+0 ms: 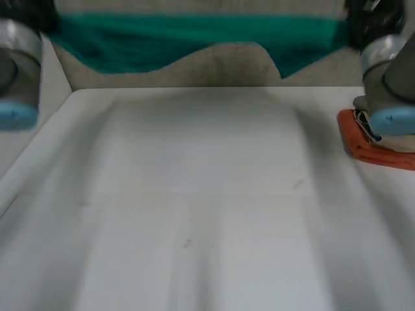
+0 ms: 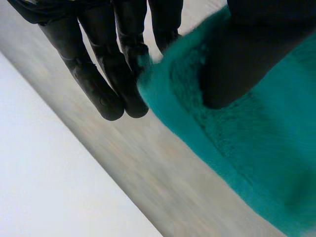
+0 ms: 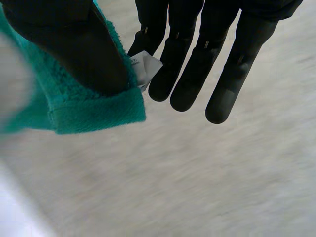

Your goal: Fold the laundry.

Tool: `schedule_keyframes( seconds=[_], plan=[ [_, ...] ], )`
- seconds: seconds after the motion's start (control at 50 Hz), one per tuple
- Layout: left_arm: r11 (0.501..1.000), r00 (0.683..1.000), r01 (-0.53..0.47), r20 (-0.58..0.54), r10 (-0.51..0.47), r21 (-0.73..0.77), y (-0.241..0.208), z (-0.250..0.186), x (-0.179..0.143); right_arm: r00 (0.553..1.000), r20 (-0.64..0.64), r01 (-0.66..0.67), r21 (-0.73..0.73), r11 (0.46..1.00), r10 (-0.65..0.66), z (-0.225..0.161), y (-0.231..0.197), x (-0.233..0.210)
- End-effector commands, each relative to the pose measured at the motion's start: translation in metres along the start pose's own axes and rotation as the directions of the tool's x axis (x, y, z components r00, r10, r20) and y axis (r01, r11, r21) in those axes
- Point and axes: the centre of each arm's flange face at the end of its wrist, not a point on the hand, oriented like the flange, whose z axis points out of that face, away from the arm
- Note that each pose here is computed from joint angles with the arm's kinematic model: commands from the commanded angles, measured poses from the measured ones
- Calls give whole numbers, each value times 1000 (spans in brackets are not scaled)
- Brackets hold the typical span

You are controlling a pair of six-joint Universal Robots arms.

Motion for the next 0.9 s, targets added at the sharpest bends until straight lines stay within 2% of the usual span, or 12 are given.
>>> schedule_keyframes(
  seconds=[0.02, 0.1, 0.2, 0.42, 0.54, 0.62, 0.64, 0.7, 0.72, 0.76, 0.8, 0.9],
  plan=[
    [952, 976, -33, -214, -35, -305, 99, -63, 59, 917, 388, 15, -260, 965, 90, -64, 75, -73],
    [917, 959, -77, -282, -39, -390, 126, -90, 74, 883, 452, 59, -378, 924, 129, -89, 113, -91],
    [904, 949, -107, -313, -31, -414, 133, -103, 75, 865, 477, 110, -482, 869, 155, -105, 135, -90],
    [928, 955, -79, -296, -34, -364, 107, -104, 65, 893, 368, -7, -561, 828, 258, -101, 112, -52],
    [934, 956, -70, -289, -37, -351, 102, -104, 60, 888, 403, 33, -539, 842, 223, -105, 111, -40],
    [934, 955, -68, -295, -41, -351, 101, -106, 60, 845, 497, 96, -502, 859, 196, -117, 111, -39],
    [933, 954, -67, -296, -44, -354, 103, -106, 60, 816, 543, 111, -487, 866, 200, -125, 110, -40],
    [932, 955, -68, -292, -43, -357, 104, -106, 58, 763, 607, 117, -466, 877, 221, -136, 107, -45],
    [931, 956, -66, -290, -43, -359, 104, -106, 57, 730, 640, 116, -461, 880, 239, -144, 106, -48],
    [931, 957, -63, -287, -45, -359, 105, -105, 56, 703, 664, 112, -458, 882, 255, -150, 106, -53],
    [932, 958, -60, -282, -47, -357, 105, -103, 55, 683, 674, 102, -468, 878, 281, -155, 107, -57],
    [936, 961, -52, -273, -48, -349, 102, -99, 52, 689, 664, 81, -470, 879, 291, -153, 113, -65]
  ],
)
